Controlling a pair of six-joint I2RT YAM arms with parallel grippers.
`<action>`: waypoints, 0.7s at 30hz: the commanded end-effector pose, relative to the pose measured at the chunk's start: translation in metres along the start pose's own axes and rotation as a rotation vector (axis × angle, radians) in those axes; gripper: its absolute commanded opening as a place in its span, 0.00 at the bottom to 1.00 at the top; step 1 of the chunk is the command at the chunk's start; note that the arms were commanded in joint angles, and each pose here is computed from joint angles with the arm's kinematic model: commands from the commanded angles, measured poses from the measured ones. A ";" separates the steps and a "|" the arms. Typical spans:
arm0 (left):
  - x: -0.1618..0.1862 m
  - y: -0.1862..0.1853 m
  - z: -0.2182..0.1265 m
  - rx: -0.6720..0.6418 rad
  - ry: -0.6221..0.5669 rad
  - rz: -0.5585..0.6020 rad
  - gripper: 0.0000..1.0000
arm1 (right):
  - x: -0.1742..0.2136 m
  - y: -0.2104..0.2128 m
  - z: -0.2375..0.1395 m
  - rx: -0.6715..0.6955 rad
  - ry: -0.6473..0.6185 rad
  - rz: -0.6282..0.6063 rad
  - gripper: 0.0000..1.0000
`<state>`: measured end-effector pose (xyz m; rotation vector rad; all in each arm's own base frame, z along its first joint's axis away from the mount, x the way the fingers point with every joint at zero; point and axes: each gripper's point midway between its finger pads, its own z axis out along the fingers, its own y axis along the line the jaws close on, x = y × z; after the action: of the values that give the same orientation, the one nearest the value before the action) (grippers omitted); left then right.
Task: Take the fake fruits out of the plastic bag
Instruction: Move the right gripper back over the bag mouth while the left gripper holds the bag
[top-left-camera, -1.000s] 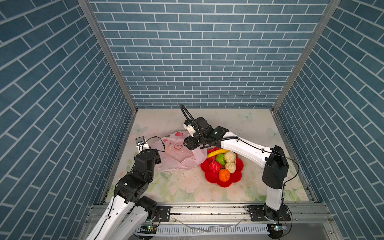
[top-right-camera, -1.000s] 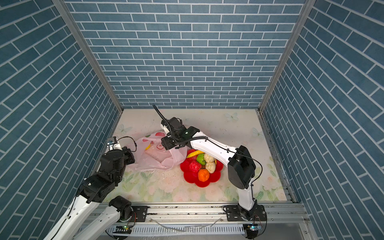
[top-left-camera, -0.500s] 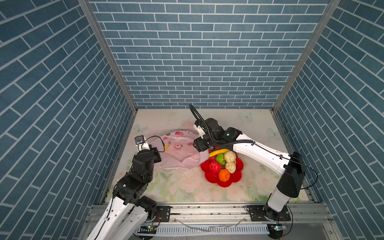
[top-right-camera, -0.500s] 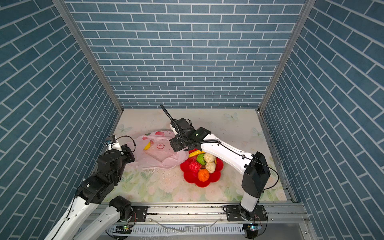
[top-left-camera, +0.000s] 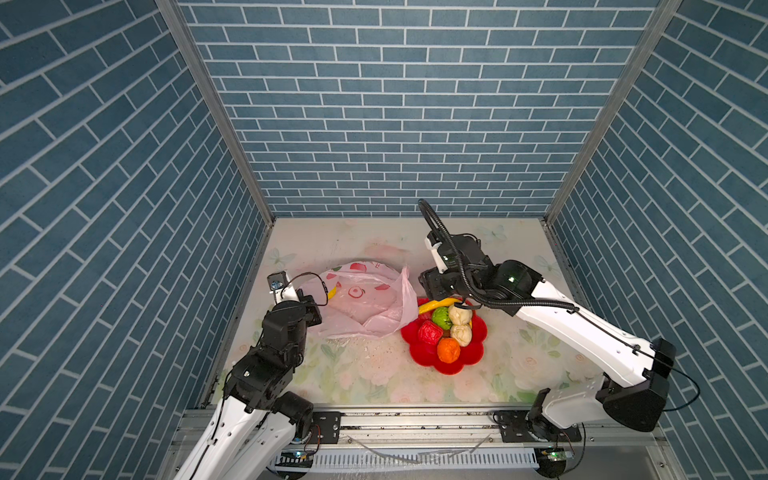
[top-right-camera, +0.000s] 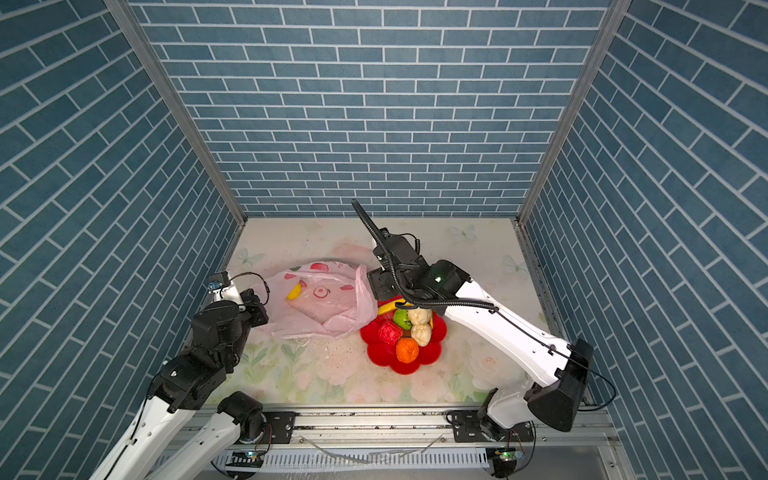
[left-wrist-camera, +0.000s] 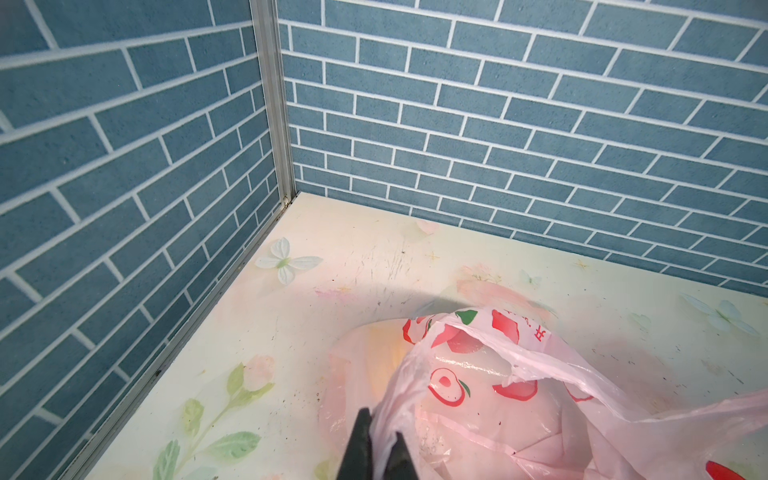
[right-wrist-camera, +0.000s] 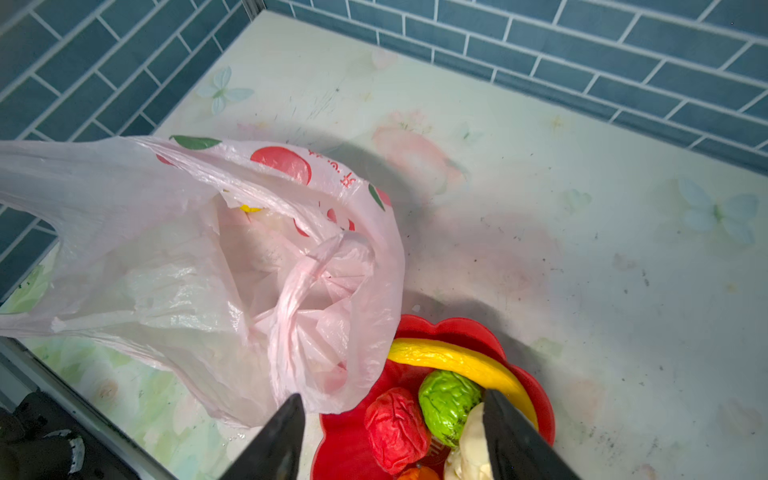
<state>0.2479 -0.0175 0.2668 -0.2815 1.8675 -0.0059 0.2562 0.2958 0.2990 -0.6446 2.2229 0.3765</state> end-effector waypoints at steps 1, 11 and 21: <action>-0.019 -0.006 -0.002 0.022 -0.042 -0.005 0.08 | -0.021 0.003 -0.013 -0.016 -0.057 -0.052 0.65; -0.050 -0.026 -0.001 0.080 -0.096 0.008 0.08 | -0.064 0.128 0.033 -0.448 -0.087 -0.103 0.54; -0.048 -0.031 0.004 0.087 -0.069 0.039 0.08 | -0.011 0.180 0.144 -0.523 0.103 -0.044 0.47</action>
<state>0.2729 -0.0393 0.3008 -0.1835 1.8335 -0.0380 0.2493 0.4938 0.2149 -1.0134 2.2409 0.8483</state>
